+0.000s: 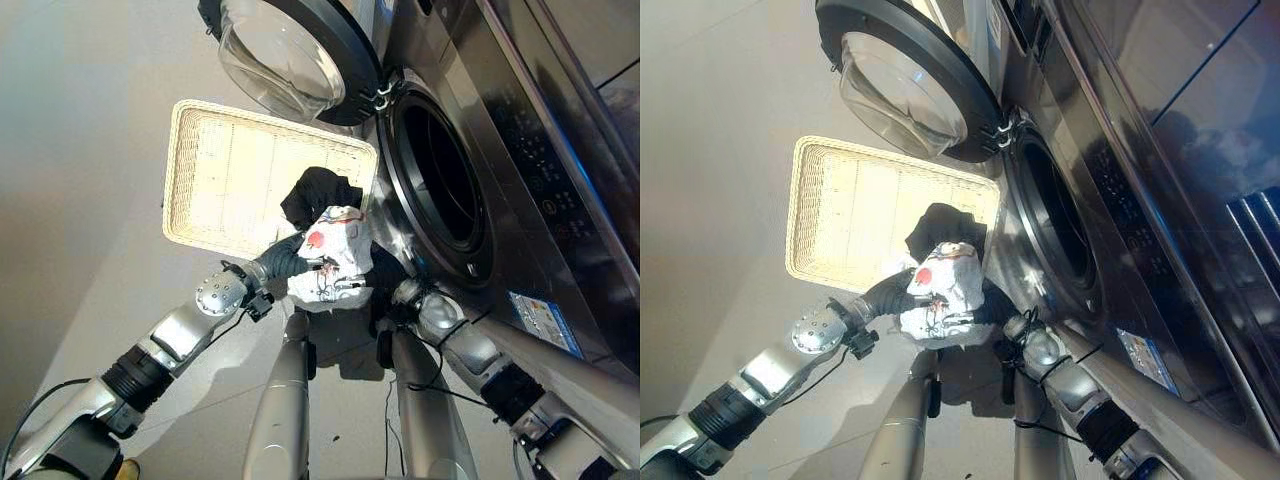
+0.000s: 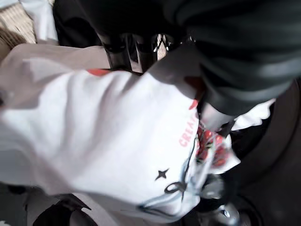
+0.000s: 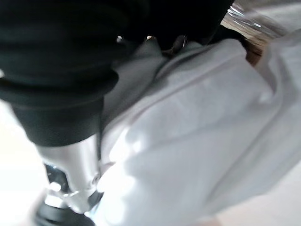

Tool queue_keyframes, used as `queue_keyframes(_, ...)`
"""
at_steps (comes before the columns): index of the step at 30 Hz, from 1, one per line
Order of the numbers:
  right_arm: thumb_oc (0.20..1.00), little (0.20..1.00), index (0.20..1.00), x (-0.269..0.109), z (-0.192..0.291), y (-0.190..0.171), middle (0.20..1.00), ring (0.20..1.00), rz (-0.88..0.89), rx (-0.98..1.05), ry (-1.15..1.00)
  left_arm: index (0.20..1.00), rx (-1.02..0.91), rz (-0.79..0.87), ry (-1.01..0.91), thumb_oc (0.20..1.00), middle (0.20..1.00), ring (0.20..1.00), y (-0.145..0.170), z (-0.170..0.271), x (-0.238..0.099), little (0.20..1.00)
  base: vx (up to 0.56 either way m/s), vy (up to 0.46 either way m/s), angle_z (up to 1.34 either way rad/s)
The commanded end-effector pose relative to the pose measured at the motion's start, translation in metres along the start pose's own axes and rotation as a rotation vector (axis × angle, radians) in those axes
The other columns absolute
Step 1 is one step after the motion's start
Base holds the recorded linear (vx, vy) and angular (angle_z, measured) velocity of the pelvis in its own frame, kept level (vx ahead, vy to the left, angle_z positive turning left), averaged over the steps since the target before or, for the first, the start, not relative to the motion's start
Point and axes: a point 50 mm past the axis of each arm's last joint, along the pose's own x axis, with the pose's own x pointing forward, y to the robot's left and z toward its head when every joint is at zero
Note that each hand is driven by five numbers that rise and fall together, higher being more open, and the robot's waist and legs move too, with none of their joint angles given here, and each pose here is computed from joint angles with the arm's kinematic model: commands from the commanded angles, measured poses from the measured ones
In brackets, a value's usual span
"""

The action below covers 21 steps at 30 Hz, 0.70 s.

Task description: Put the clothes into the washing machine.

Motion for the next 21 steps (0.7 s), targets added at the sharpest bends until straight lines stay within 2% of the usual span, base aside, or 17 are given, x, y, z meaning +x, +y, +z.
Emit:
queue_keyframes(1, 1.000, 1.000, 1.000, 0.004, 0.002, 0.030, 1.000, 1.000, 0.262, 0.053, 0.032, 0.200, -0.016, -0.067, -0.264, 0.200, 0.200, 0.200, -0.008, 0.050, 0.006, 0.200, 0.01, -0.033, 0.04)
queue_keyframes(10, 1.000, 1.000, 1.000, 0.002, 0.004, 0.055, 1.000, 1.000, 0.415, 0.323, -0.022, 0.200, -0.023, -0.027, -0.200, 0.200, 0.200, 0.200, -0.014, 0.040, 0.012, 0.200, 0.00, -0.006, 0.01)
queue_keyframes(11, 0.479, 0.479, 0.479, 0.002, 0.003, 0.059, 0.479, 0.479, 0.415, 0.374, -0.030, 0.200, -0.048, -0.013, -0.194, 0.200, 0.200, 0.200, -0.015, 0.036, 0.013, 0.200, 0.00, 0.000, 0.00)
queue_keyframes(12, 0.213, 0.213, 0.213, 0.002, 0.003, 0.059, 0.213, 0.213, 0.409, 0.384, -0.029, 0.200, -0.055, -0.010, -0.194, 0.200, 0.200, 0.200, -0.015, 0.035, 0.012, 0.200, 0.01, 0.003, -0.03)
queue_keyframes(16, 0.200, 0.200, 0.200, 0.002, -0.003, 0.059, 0.200, 0.200, 0.360, 0.429, -0.016, 0.200, -0.121, 0.043, -0.222, 0.200, 0.200, 0.200, -0.016, 0.031, 0.011, 0.200, 0.00, 0.001, -0.01)
queue_keyframes(17, 0.200, 0.200, 0.200, 0.002, -0.005, 0.059, 0.200, 0.200, 0.352, 0.437, -0.008, 0.269, -0.136, 0.070, -0.233, 0.269, 0.269, 0.269, -0.016, 0.030, 0.011, 0.269, 0.00, 0.004, -0.05)
queue_keyframes(19, 0.200, 0.200, 0.200, 0.002, -0.005, 0.059, 0.200, 0.200, 0.352, 0.437, -0.008, 0.269, -0.136, 0.070, -0.233, 0.269, 0.269, 0.269, -0.016, 0.030, 0.011, 0.269, 0.01, 0.010, -0.04)
queue_keyframes(20, 0.200, 0.200, 0.200, 0.001, -0.016, 0.060, 0.200, 0.200, 0.285, 0.519, 0.031, 1.000, -0.252, 0.221, -0.291, 1.000, 1.000, 1.000, -0.012, 0.028, 0.008, 1.000, 0.01, 0.015, -0.04)
queue_keyframes(21, 0.200, 0.200, 0.200, 0.001, -0.016, 0.060, 0.200, 0.200, 0.285, 0.519, 0.031, 1.000, -0.252, 0.221, -0.291, 1.000, 1.000, 1.000, -0.012, 0.028, 0.008, 1.000, 0.01, 0.015, -0.04)
